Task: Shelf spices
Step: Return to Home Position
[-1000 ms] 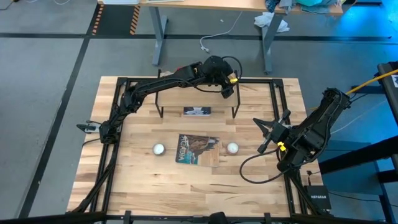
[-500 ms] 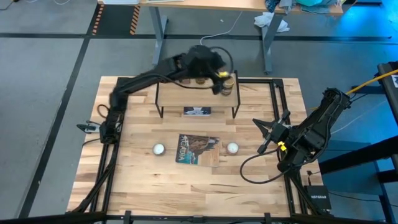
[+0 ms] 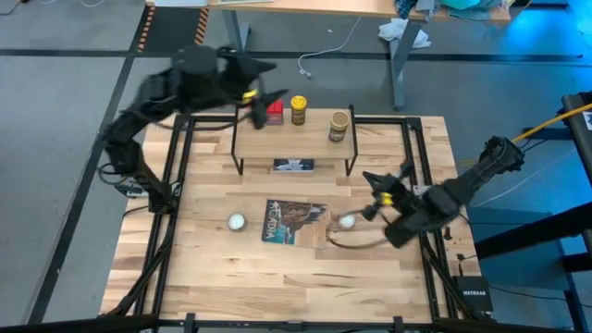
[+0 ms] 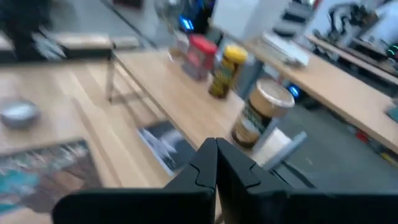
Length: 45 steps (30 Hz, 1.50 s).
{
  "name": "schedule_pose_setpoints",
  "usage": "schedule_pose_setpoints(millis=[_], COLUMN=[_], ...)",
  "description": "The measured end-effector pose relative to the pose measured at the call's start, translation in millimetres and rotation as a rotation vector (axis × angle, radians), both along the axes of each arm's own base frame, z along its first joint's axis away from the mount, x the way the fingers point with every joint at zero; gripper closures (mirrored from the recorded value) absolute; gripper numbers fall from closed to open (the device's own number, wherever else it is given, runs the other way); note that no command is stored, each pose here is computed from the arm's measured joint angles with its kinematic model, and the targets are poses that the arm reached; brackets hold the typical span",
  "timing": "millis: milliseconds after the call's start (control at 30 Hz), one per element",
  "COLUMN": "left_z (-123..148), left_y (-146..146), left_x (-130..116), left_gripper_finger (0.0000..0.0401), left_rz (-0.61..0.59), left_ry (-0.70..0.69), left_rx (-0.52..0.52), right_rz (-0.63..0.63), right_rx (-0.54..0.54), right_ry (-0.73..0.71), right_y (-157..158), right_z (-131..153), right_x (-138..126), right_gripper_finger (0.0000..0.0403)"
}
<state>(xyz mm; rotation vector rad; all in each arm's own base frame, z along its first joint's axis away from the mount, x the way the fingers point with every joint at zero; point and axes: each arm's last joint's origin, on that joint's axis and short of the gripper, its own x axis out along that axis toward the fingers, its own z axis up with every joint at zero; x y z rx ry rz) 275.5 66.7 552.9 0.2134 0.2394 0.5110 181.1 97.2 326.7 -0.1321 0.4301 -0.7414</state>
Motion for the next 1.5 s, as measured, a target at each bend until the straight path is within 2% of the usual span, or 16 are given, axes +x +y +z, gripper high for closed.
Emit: schedule_pose_setpoints(millis=[100, 167, 267, 367, 467, 600, 900, 1067, 1167, 1300, 1500], left_z=[-1, -9, -29, -56, -87, -133, -254, -306, -325, -340, -360], left_y=[-12, -19, -32, -42, -52, -69, -94, -109, -115, -118, -121], left_x=[-18, -21, -14, -5, 2, -4, -39, -47, -52, -57, -68], left_gripper_finger=[0.0107, 0.0107, 0.0107, 0.0107, 0.0107, 0.0107, 0.0107, 0.0107, 0.0107, 0.0107, 0.0107], left_rz=[0.009, 0.014, -0.007, 0.012, 0.016, -0.021, -0.053, -0.075, -0.095, -0.117, -0.142], left_ry=[0.045, 0.086, 0.139, 0.191, 0.160, 0.037, -0.246, -0.284, -0.276, -0.273, -0.238], left_rx=[-0.048, -0.076, -0.117, -0.146, -0.193, -0.255, -0.445, -0.457, -0.446, -0.427, -0.409], right_rz=[-0.048, -0.047, 0.048, 0.128, 0.151, 0.113, 0.034, 0.111, 0.126, 0.073, 0.069], right_rx=[-0.005, 0.004, 0.046, 0.044, 0.034, 0.058, 0.075, 0.085, 0.096, 0.108, 0.101], right_ry=[0.073, 0.122, 0.189, 0.178, 0.173, 0.168, 0.085, -0.063, -0.130, -0.149, -0.236], right_y=[-10, -15, -19, -24, -32, -44, -68, -79, -86, -91, -95], right_z=[-9, -14, -19, -21, -22, -22, -16, -20, -27, -39, -32], right_x=[21, 37, 64, 88, 100, 103, 110, 121, 123, 121, 124], right_gripper_finger=[0.0398, 0.0398, 0.0398, 0.0398, 0.0398, 0.0398, 0.0398, 0.0398, 0.0398, 0.0398, 0.0398])
